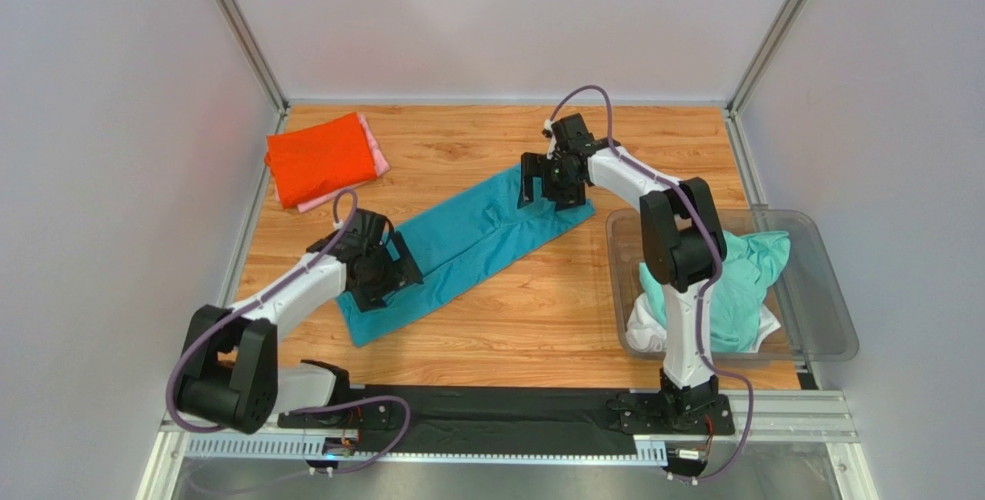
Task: Fold and stack the t-shirts
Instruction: Fold the tshirt
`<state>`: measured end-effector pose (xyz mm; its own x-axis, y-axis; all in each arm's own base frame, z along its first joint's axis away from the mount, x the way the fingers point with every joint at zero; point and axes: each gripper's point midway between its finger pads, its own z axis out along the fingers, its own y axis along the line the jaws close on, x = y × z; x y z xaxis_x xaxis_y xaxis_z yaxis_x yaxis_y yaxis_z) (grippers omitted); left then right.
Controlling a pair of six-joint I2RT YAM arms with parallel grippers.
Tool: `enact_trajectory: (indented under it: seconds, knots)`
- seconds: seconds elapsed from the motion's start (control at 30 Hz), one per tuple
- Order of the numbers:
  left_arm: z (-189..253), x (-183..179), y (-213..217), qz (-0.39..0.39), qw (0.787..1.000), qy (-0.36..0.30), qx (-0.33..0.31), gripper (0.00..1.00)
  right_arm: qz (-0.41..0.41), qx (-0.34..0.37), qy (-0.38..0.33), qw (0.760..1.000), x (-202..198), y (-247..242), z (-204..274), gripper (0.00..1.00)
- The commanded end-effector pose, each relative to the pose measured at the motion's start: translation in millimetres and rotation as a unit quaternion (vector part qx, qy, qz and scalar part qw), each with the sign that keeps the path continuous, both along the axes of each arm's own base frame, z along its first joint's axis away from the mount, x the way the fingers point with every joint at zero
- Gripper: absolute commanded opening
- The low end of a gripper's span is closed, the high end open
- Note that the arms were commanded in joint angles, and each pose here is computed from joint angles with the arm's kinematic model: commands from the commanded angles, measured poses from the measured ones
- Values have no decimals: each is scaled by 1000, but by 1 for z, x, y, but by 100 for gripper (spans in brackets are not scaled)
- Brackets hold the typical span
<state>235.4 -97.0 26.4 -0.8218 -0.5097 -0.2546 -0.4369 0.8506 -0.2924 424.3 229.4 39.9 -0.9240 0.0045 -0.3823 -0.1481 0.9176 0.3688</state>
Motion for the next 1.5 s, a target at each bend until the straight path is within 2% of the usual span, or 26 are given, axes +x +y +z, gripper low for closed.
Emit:
enact_trajectory:
  seconds: [0.0, 0.2, 0.37, 0.57, 0.77, 1.0, 1.07, 1.2, 1.33, 1.47]
  knots:
    - [-14, -49, -18, 0, 998, 53, -32, 100, 47, -12, 1, 999, 9, 4, -3, 100]
    - [-8, -74, -53, -7, 998, 24, -66, 100, 79, 24, 18, 996, 21, 27, -11, 100]
    - [-17, -86, -71, -7, 997, 35, -75, 100, 89, 34, 26, 995, 29, 47, -24, 100]
    - [-20, -98, -118, -42, 995, 42, -85, 100, 102, 51, 0, 993, 54, 70, -20, 100]
    - [-17, -115, -179, -118, 988, 50, -85, 100, 127, 44, -58, 989, 89, 81, -17, 100]
    - [4, -88, -223, -146, 985, 3, -90, 100, 150, 46, -100, 983, 108, 87, -13, 100]
    - [14, -85, -229, -154, 984, -9, -92, 100, 145, 46, -119, 981, 116, 86, 0, 100]
    - [47, -86, -238, -187, 977, -56, -82, 100, 150, 69, -158, 974, 117, 90, 56, 100]
    - [65, -97, -214, -198, 976, -71, -50, 100, 158, 86, -191, 965, 102, 91, 117, 100]
    - [83, -112, -186, -222, 971, -76, -47, 100, 157, 91, -218, 959, 80, 89, 171, 100]
